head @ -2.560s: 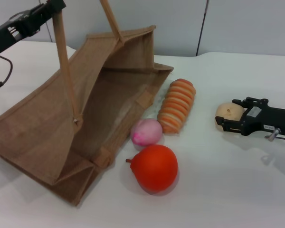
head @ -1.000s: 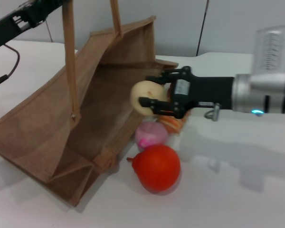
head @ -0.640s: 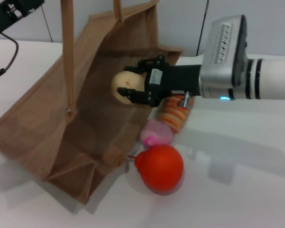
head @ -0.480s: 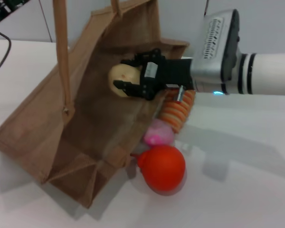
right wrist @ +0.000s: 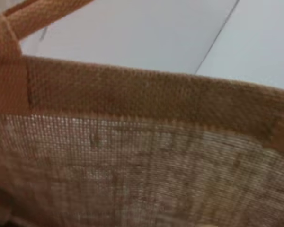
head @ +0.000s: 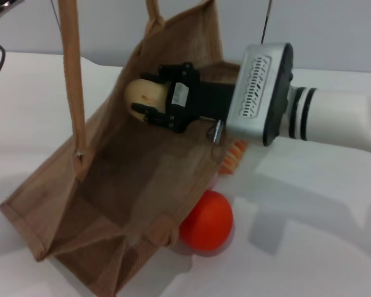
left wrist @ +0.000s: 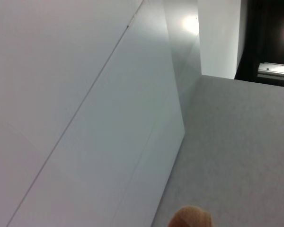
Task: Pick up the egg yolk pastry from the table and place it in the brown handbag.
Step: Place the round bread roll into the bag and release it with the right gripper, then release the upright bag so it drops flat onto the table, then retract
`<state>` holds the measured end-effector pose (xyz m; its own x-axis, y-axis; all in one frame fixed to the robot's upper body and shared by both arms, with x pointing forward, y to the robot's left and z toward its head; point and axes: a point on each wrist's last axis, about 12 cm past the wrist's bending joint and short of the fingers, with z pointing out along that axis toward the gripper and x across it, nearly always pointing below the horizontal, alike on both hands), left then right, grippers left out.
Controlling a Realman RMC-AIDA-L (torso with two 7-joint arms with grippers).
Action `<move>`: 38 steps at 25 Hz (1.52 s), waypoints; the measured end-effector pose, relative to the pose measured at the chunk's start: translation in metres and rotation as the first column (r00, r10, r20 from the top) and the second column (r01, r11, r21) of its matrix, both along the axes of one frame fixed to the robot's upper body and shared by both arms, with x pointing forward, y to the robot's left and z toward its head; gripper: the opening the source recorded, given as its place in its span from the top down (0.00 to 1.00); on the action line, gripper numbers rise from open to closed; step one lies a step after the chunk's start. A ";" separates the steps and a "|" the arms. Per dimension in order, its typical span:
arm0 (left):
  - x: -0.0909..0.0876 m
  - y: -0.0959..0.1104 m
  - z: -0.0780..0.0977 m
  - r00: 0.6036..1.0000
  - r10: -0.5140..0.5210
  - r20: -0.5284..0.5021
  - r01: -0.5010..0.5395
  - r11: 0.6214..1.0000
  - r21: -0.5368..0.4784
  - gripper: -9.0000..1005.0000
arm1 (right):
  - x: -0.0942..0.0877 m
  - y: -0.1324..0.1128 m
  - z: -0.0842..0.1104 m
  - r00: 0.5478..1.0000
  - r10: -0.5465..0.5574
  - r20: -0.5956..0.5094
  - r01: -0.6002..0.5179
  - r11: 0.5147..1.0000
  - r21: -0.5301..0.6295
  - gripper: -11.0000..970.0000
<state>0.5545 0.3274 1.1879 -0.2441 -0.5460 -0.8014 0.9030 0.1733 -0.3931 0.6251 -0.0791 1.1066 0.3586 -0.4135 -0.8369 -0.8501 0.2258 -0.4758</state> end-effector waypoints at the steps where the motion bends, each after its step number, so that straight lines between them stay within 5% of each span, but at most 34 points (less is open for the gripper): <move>1: -0.001 0.002 0.000 1.000 0.007 0.000 -0.007 1.000 -0.003 0.87 | 0.000 -0.002 -0.001 1.000 -0.009 0.003 0.009 1.000 0.005 0.43; 10: -0.008 0.019 -0.005 0.997 0.081 -0.014 -0.081 0.996 -0.028 0.87 | -0.003 -0.017 -0.008 0.997 -0.074 -0.021 0.075 0.995 0.065 0.15; 18: -0.008 0.034 -0.016 0.981 0.187 -0.058 -0.190 0.981 -0.046 0.87 | -0.029 -0.051 -0.011 1.000 0.003 -0.005 -0.002 0.971 0.238 0.10; 29: 0.016 0.037 -0.056 0.850 0.503 -0.159 -0.484 0.863 0.145 0.84 | -0.067 -0.150 -0.020 0.969 -0.244 0.050 0.188 0.849 0.493 0.08; 38: 0.029 0.002 -0.086 0.794 0.607 0.019 -0.572 0.737 0.359 0.60 | -0.068 -0.165 -0.021 0.941 -0.336 0.042 0.264 0.805 0.531 0.08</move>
